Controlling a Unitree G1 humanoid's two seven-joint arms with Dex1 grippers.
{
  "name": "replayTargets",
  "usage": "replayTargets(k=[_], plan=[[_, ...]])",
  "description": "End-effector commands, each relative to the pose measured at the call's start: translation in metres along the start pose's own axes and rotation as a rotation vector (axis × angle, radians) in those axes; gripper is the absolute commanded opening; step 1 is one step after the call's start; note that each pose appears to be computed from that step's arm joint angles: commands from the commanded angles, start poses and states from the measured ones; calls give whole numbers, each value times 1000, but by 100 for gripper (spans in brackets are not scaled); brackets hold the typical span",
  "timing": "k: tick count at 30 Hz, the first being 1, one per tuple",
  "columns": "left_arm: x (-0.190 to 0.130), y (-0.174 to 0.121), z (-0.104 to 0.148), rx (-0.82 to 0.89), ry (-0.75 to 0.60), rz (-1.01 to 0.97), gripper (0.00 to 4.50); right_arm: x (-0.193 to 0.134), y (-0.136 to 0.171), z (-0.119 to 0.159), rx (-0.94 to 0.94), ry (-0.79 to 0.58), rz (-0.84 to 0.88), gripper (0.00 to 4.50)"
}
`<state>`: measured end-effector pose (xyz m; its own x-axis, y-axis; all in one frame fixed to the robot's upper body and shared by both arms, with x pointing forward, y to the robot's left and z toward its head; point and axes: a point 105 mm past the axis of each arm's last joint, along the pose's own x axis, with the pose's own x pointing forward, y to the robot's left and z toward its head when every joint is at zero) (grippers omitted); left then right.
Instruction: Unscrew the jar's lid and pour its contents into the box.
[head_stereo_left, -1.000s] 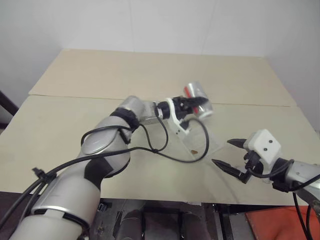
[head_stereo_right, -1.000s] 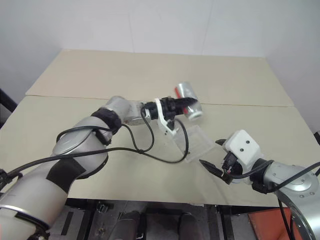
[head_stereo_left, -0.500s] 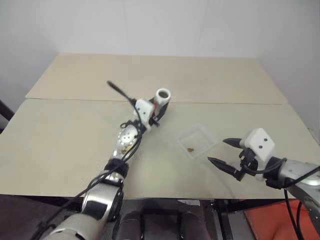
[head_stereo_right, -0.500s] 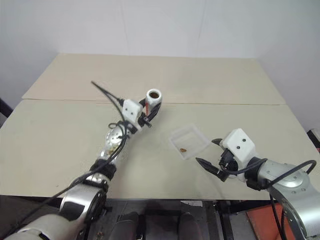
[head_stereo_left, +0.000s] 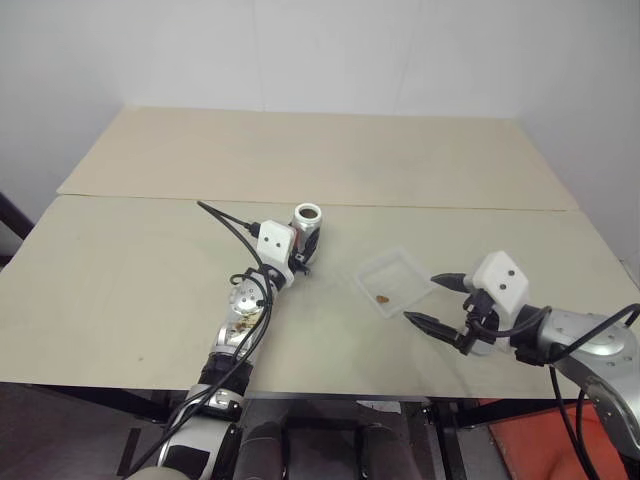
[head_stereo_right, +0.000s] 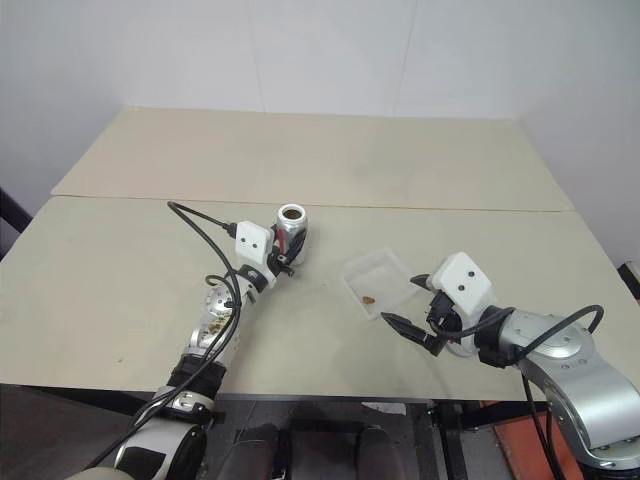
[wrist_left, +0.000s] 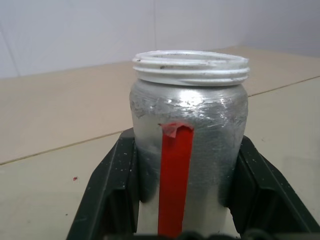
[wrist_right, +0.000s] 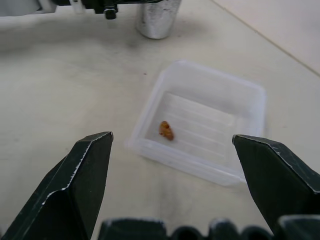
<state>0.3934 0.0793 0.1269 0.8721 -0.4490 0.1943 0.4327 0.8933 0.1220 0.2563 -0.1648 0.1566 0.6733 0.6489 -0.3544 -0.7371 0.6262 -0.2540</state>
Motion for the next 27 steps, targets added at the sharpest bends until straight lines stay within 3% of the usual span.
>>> replayTargets(k=[1, 3, 11, 20, 27], plan=[[-2, -1, 2, 15, -8, -4, 191, -1, 0, 10, -52, -35, -6, 445], [-2, 0, 1, -7, 0, -4, 191, 0, -1, 9, -48, -32, -8, 445], [-5, 1, 7, -22, -32, 1, 449, -1, 4, 6, -46, -19, 23, 450], [-28, -8, 0, -33, 30, -7, 449, 0, 3, 2, -32, 3, 26, 450], [-61, -1, 12, -57, 46, 0, 449, -5, 5, -3, -49, 52, 76, 450]])
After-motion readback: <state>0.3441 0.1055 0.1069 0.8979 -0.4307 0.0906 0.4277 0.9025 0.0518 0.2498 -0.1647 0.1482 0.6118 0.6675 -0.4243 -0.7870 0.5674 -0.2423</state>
